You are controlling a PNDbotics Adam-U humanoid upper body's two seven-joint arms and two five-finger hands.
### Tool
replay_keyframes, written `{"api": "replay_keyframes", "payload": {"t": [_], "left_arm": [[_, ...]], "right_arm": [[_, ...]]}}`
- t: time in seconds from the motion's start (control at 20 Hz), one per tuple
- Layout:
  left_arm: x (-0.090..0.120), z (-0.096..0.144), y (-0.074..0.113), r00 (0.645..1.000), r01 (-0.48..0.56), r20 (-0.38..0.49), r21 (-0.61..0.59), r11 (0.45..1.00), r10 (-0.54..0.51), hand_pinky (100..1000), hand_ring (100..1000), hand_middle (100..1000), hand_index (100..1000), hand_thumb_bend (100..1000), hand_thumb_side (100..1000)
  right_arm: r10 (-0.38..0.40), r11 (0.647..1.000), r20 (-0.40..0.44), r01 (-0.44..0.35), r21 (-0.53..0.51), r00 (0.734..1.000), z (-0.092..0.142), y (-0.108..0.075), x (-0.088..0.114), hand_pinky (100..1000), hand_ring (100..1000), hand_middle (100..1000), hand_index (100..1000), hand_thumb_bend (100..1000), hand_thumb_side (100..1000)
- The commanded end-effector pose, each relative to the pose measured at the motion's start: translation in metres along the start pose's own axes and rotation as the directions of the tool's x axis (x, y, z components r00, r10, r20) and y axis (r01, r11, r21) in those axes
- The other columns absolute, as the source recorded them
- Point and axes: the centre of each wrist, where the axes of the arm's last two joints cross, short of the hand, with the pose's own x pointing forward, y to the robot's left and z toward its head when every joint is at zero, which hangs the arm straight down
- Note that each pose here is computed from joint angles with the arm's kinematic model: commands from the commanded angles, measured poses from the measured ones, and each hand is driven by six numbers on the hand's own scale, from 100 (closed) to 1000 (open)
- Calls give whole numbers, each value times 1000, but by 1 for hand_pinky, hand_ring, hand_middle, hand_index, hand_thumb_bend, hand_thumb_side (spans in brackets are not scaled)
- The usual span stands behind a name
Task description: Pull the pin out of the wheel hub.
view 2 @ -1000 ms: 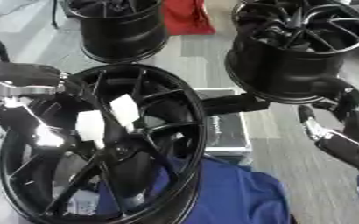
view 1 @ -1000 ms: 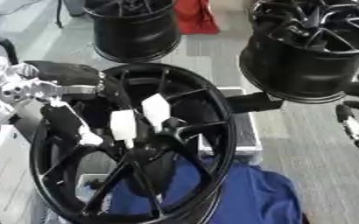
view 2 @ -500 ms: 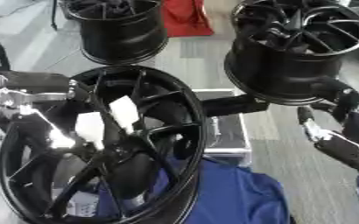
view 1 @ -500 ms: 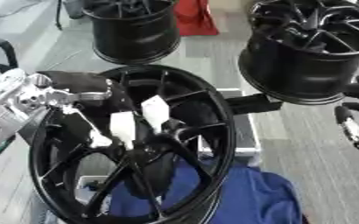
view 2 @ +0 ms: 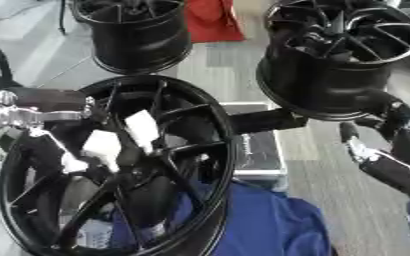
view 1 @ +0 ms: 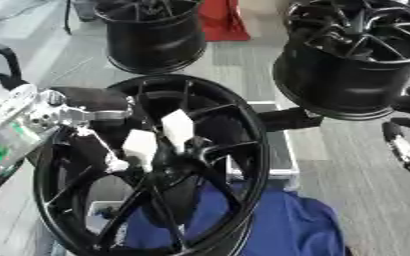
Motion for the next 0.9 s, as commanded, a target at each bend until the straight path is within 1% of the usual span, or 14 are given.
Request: {"api": "replay_keyframes", "payload": {"t": [0.05, 0.35, 0.55, 0.65, 0.75, 0.9], "left_arm": [[-1, 12, 16, 999, 32, -10, 61, 998, -32, 376, 421, 457, 660, 100, 153], [1, 27, 31, 999, 48, -17, 137, 989, -46, 362, 412, 438, 643, 100, 132], [3, 49, 47, 998, 56, -36, 234, 971, -49, 359, 408, 434, 638, 100, 131], [0, 63, 54, 998, 49, -57, 291, 955, -34, 358, 406, 431, 636, 100, 129], [-5, 77, 56, 996, 30, -84, 347, 937, -1, 359, 404, 429, 635, 100, 128], [-18, 98, 52, 986, 12, -155, 421, 907, 59, 365, 406, 432, 638, 100, 127]], "right_arm": [[24, 1000, 24, -24, 8, 999, -4, -6, 6, 779, 851, 784, 895, 283, 223], [25, 1000, 21, -25, 6, 999, -4, -7, 5, 778, 851, 784, 895, 284, 223], [29, 1000, 16, -29, 2, 999, -3, -8, 4, 778, 851, 784, 895, 283, 224], [29, 1000, 15, -29, 1, 999, -3, -8, 4, 778, 851, 784, 895, 284, 224], [29, 1000, 15, -29, -2, 999, -2, -8, 4, 778, 851, 784, 895, 284, 224], [33, 999, 12, -33, -10, 999, -2, -9, 4, 778, 851, 784, 895, 284, 224]]}}
